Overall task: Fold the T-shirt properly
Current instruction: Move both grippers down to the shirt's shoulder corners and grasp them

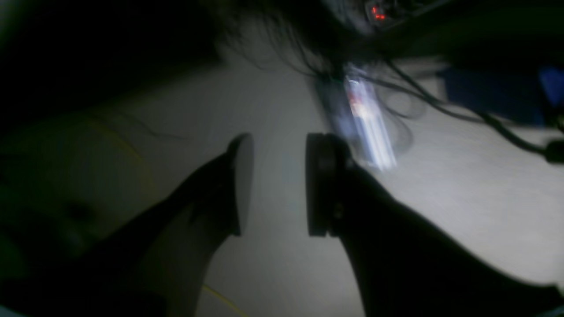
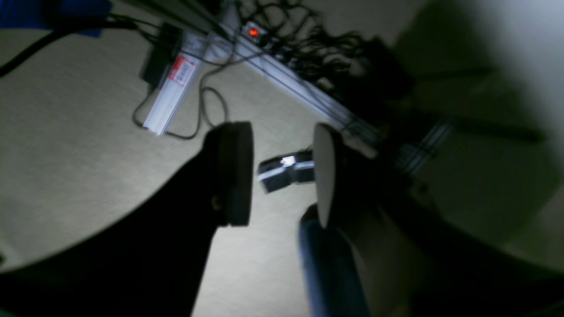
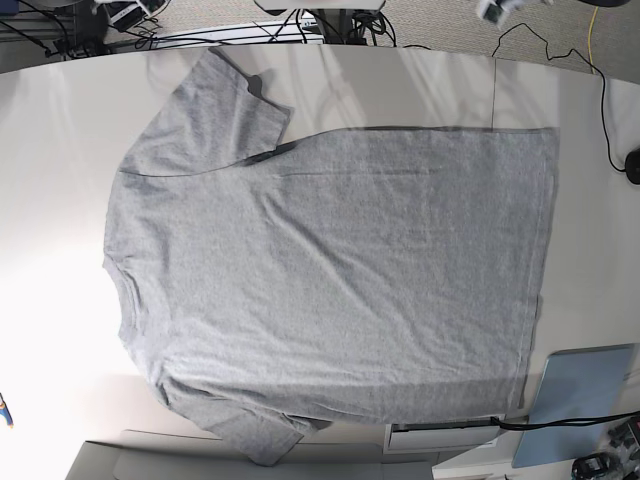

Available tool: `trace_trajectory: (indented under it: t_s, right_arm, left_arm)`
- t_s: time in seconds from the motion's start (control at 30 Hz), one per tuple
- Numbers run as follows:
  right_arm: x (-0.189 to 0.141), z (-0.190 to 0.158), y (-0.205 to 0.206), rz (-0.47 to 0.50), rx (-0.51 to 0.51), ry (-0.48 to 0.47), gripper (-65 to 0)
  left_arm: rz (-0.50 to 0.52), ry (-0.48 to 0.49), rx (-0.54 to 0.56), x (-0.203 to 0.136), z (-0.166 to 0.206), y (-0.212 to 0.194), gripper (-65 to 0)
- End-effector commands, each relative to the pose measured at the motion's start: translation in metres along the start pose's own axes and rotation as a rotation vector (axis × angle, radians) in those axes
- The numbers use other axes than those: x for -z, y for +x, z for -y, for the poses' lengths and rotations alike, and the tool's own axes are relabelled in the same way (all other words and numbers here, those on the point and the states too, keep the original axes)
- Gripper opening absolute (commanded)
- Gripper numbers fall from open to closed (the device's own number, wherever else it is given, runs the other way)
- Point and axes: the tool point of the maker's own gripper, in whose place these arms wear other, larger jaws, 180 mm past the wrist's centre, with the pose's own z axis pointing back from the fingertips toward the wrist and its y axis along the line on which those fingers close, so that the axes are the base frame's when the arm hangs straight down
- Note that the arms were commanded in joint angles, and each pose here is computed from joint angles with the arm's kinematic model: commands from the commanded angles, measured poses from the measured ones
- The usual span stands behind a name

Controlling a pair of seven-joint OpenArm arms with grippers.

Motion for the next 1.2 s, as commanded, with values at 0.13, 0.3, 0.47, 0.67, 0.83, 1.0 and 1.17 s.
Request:
trace_trajectory:
  t_s: [0.13, 0.3, 0.47, 0.67, 0.83, 1.0, 1.17]
  right_arm:
    - [-0.026, 0.029, 0.055, 0.1, -0.079, -0.098, -41.9]
    - [-0.056, 0.06, 0.095, 0.155, -0.242, -0.249, -41.8]
    - [-0.07, 0.079, 0.099, 0.081, -0.386, -0.355, -36.8]
    - [-0.074, 0.091, 0.096, 0.026, -0.486, -0.425, -34.9]
    - [-0.074, 0.085, 0.109, 0.1, -0.524, -0.415, -34.9]
    - [-0.074, 0.085, 0.119, 0.146, -0.533, -0.418, -34.9]
    - [-0.074, 0.09, 0.126, 0.162, -0.535, -0.436, -34.9]
  left_arm:
    - [0.102, 0.106, 0.241, -0.028, -0.026, 0.053, -44.7]
    - [0.148, 0.23, 0.431, -0.031, -0.058, 0.089, -34.3]
    - [0.206, 0.307, 0.507, -0.03, -0.081, 0.122, -21.1]
    - [0.255, 0.302, 0.612, -0.02, -0.104, 0.141, -21.0]
    - [0.238, 0.225, 0.65, 0.004, -0.12, 0.136, -21.0]
    - [0.197, 0.261, 0.601, 0.023, -0.152, 0.133, -21.2]
    - [0.153, 0.233, 0.587, 0.034, -0.168, 0.126, -21.2]
